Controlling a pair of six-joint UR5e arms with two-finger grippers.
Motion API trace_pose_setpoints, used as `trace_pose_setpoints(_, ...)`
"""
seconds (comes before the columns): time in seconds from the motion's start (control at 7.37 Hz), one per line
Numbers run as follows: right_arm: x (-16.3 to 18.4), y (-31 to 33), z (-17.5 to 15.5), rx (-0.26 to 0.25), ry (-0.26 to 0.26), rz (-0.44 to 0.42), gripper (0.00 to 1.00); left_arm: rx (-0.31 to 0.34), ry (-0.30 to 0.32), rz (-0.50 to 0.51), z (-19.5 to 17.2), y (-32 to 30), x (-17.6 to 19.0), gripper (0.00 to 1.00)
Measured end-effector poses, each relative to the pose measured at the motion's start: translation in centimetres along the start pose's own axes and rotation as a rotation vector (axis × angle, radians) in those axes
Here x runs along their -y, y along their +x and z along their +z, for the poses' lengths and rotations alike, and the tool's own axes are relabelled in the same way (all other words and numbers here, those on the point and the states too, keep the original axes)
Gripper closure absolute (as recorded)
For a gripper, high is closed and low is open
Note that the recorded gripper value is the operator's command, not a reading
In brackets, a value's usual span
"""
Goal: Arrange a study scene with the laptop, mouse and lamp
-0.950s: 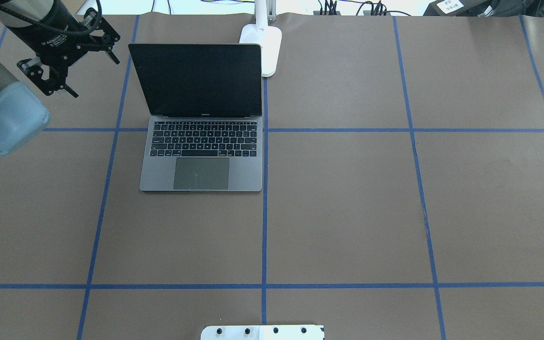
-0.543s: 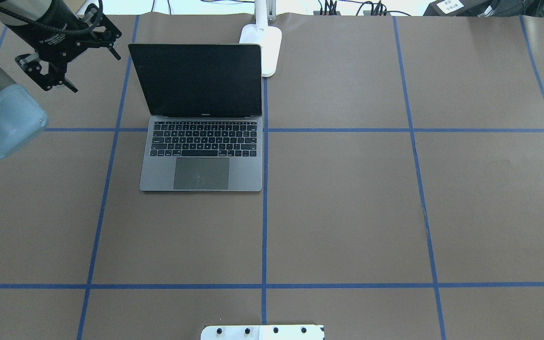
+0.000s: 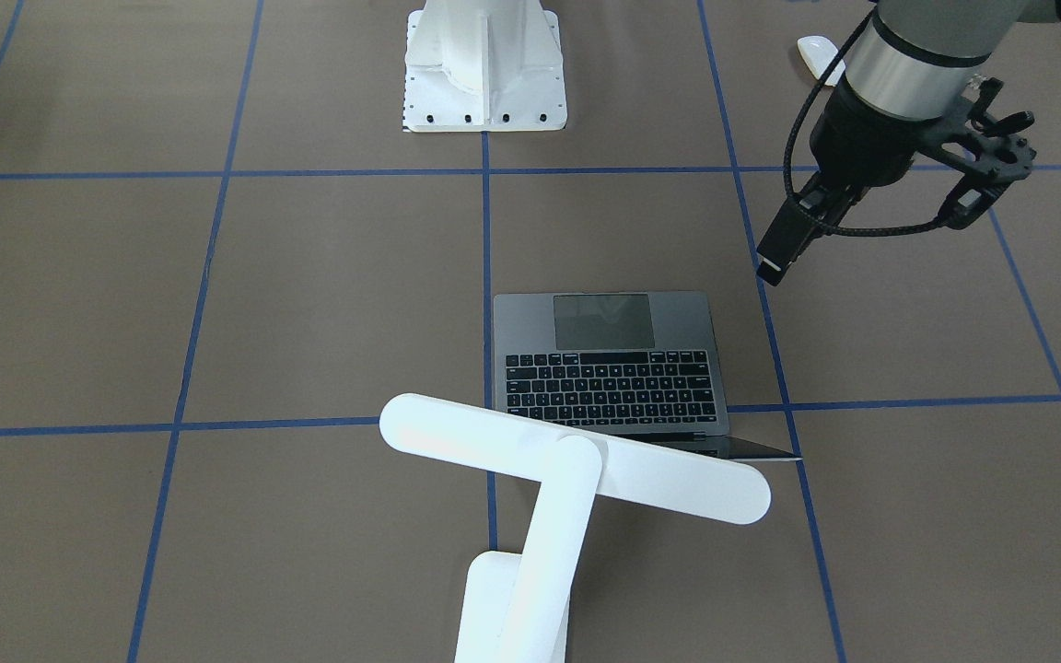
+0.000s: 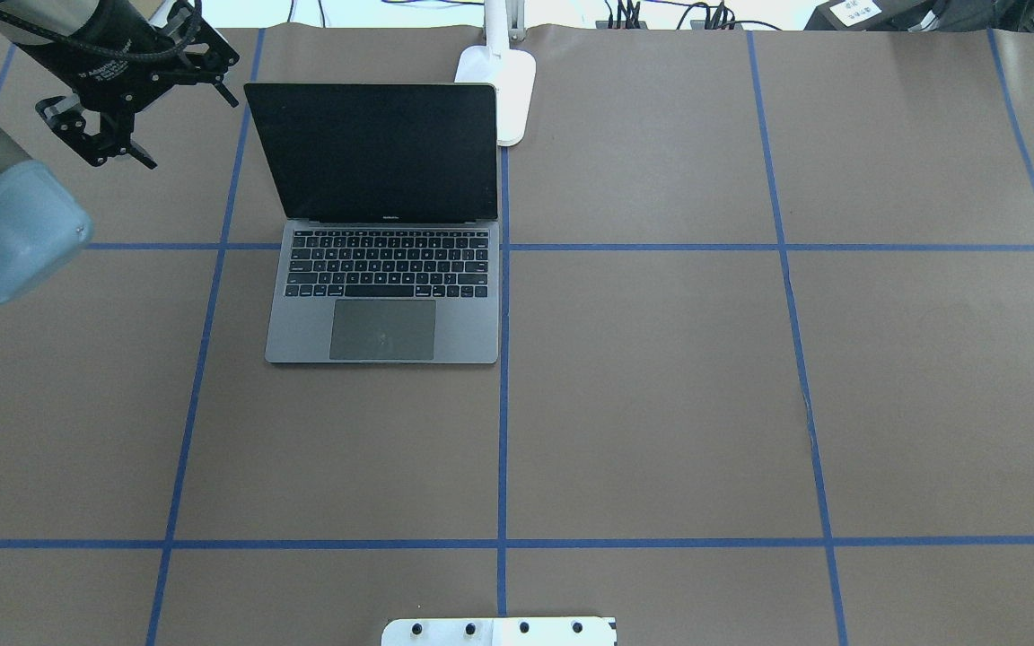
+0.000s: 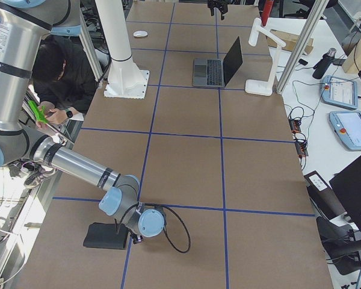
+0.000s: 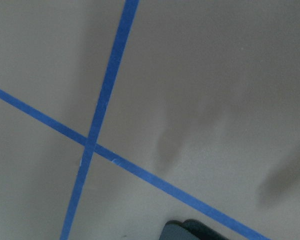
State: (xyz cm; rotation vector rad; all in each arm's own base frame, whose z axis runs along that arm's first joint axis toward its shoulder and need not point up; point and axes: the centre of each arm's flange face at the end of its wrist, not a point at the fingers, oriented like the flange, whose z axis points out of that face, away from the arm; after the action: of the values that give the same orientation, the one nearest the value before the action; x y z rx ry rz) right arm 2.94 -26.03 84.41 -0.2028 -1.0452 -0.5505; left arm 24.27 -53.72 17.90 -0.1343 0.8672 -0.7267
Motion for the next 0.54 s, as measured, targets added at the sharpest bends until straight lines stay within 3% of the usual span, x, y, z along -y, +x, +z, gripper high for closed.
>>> trace_pose_setpoints(0.54, 2.1, 0.5, -0.5, -0.014, -0.013, -0.028, 0.01, -0.001, -0.008, 0.013, 0.4, 0.2, -0.7, 0.0)
